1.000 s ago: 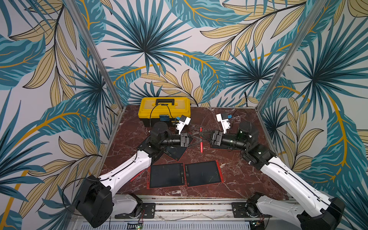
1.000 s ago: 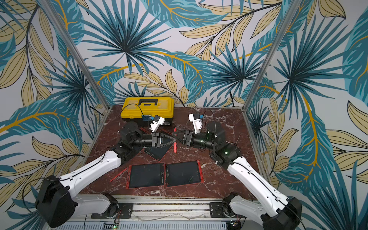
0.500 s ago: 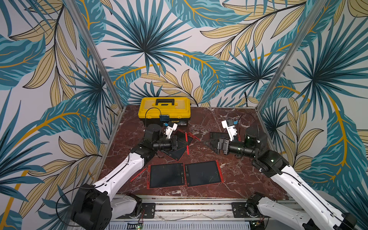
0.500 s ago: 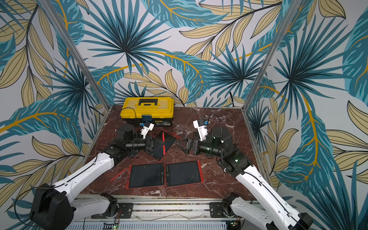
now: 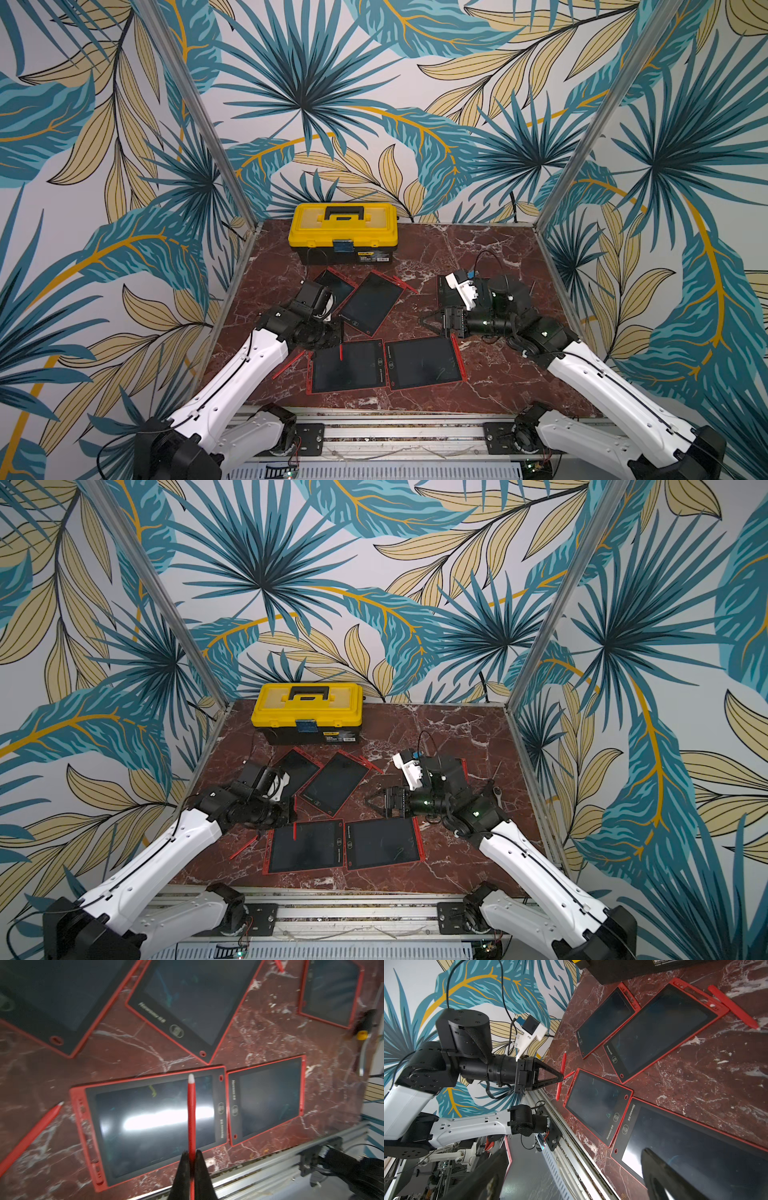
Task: Place the stylus back onto the writing tablet
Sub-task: Move the writing tablet to the center of the board.
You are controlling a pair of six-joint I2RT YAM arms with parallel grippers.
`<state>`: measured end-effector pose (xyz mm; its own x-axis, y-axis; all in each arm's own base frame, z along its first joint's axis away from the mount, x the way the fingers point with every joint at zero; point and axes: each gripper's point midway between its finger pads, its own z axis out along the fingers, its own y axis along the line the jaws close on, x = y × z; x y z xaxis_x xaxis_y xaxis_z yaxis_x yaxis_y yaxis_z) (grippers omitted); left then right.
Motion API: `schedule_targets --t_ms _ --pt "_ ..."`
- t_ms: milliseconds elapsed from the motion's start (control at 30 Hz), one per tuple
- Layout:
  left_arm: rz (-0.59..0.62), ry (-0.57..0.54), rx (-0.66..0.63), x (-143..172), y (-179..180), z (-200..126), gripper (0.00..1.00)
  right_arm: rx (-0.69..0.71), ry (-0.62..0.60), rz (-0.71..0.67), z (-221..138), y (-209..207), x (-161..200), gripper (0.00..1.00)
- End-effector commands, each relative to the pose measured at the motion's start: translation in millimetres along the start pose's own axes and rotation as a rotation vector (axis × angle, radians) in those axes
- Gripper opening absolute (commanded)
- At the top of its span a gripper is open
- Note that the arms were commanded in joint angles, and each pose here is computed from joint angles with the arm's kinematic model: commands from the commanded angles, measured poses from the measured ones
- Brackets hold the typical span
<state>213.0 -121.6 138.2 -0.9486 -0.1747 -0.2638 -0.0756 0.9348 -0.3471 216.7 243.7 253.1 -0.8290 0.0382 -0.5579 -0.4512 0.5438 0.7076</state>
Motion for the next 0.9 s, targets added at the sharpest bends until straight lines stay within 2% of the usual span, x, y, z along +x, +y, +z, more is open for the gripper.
schedule_targets --t_ms 0,267,400,700,867 --pt "-0.106 0.028 -0.239 15.9 50.8 1.6 0.00 -0.032 -0.008 -0.030 3.5 1.3 1.7 1.00" --pt "-0.265 0.128 -0.386 34.5 74.7 21.6 0.00 -0.070 -0.041 -0.011 8.5 -1.3 3.3 1.00" --pt "-0.280 0.132 -0.509 36.6 95.5 29.0 0.00 -0.078 -0.039 -0.007 11.2 -3.3 5.5 1.00" --pt "-0.285 0.179 -0.590 41.0 108.4 47.3 0.00 -0.037 -0.004 0.079 29.8 -22.9 14.0 1.00" --pt "-0.247 0.226 -0.646 42.1 116.4 59.7 0.00 -0.038 0.003 0.144 42.9 -34.1 26.9 0.99"
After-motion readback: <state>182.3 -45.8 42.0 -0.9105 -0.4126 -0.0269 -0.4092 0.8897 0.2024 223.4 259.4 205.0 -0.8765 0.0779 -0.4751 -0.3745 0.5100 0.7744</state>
